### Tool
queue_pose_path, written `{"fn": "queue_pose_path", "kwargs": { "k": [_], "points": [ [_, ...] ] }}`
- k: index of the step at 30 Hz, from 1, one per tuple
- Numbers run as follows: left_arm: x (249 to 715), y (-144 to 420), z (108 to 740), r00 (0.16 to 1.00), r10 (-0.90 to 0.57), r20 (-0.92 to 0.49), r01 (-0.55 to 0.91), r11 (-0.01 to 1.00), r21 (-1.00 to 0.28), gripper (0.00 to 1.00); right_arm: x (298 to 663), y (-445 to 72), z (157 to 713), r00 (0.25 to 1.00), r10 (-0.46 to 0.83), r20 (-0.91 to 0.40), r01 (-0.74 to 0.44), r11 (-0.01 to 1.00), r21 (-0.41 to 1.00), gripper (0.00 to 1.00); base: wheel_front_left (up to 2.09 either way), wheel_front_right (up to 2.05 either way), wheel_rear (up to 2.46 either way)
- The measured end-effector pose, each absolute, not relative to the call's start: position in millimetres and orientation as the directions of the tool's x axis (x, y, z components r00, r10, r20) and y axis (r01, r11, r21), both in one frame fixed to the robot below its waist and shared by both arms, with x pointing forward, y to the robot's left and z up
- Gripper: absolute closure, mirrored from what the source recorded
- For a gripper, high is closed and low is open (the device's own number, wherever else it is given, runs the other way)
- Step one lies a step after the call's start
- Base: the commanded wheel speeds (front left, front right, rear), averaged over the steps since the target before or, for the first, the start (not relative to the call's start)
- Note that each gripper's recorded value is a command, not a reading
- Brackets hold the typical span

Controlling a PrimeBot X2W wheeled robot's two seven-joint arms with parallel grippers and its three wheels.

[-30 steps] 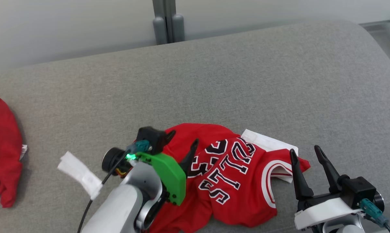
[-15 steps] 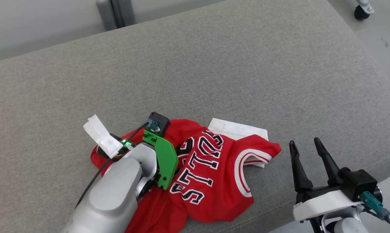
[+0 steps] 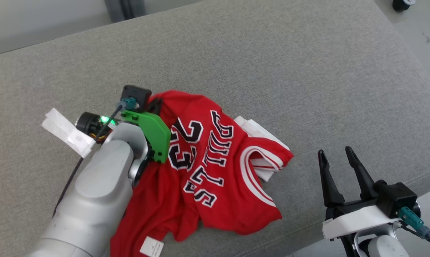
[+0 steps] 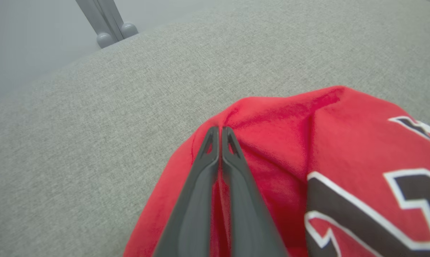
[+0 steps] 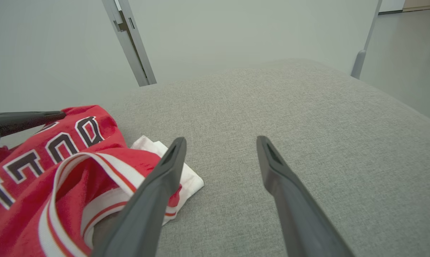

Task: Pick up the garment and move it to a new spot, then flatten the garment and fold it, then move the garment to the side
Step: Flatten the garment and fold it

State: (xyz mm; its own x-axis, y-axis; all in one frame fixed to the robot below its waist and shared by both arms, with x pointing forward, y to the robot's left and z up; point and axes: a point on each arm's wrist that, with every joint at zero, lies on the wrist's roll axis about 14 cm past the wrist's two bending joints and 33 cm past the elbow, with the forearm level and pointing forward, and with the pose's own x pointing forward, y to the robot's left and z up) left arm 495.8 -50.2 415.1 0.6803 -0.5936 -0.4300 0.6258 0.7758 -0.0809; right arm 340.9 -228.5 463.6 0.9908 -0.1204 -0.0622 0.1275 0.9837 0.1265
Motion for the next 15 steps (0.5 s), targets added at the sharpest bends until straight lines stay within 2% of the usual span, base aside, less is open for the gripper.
{"fn": "queue_pose_path", "kwargs": {
  "k": [5, 10, 15],
  "points": [
    [537.1, -31.1, 433.0, 0.781, -0.52, -0.346, 0.543, 0.839, -0.034, 1.0, 347.9, -223.8, 459.9, 0.992, -0.102, -0.073, 0.11, 0.987, 0.118, 0.0, 0.0, 0.0, 0.0],
    [589.3, 17.1, 444.7, 0.889, -0.363, -0.28, 0.39, 0.92, 0.045, 1.0, 358.7, -220.7, 457.9, 0.993, -0.086, -0.076, 0.094, 0.99, 0.106, 0.0, 0.0, 0.0, 0.0],
    [621.5, 50.6, 447.4, 0.938, -0.254, -0.237, 0.285, 0.953, 0.105, 1.0, 360.2, -224.1, 450.3, 0.99, -0.096, -0.101, 0.105, 0.99, 0.094, 0.0, 0.0, 0.0, 0.0]
  ]
}}
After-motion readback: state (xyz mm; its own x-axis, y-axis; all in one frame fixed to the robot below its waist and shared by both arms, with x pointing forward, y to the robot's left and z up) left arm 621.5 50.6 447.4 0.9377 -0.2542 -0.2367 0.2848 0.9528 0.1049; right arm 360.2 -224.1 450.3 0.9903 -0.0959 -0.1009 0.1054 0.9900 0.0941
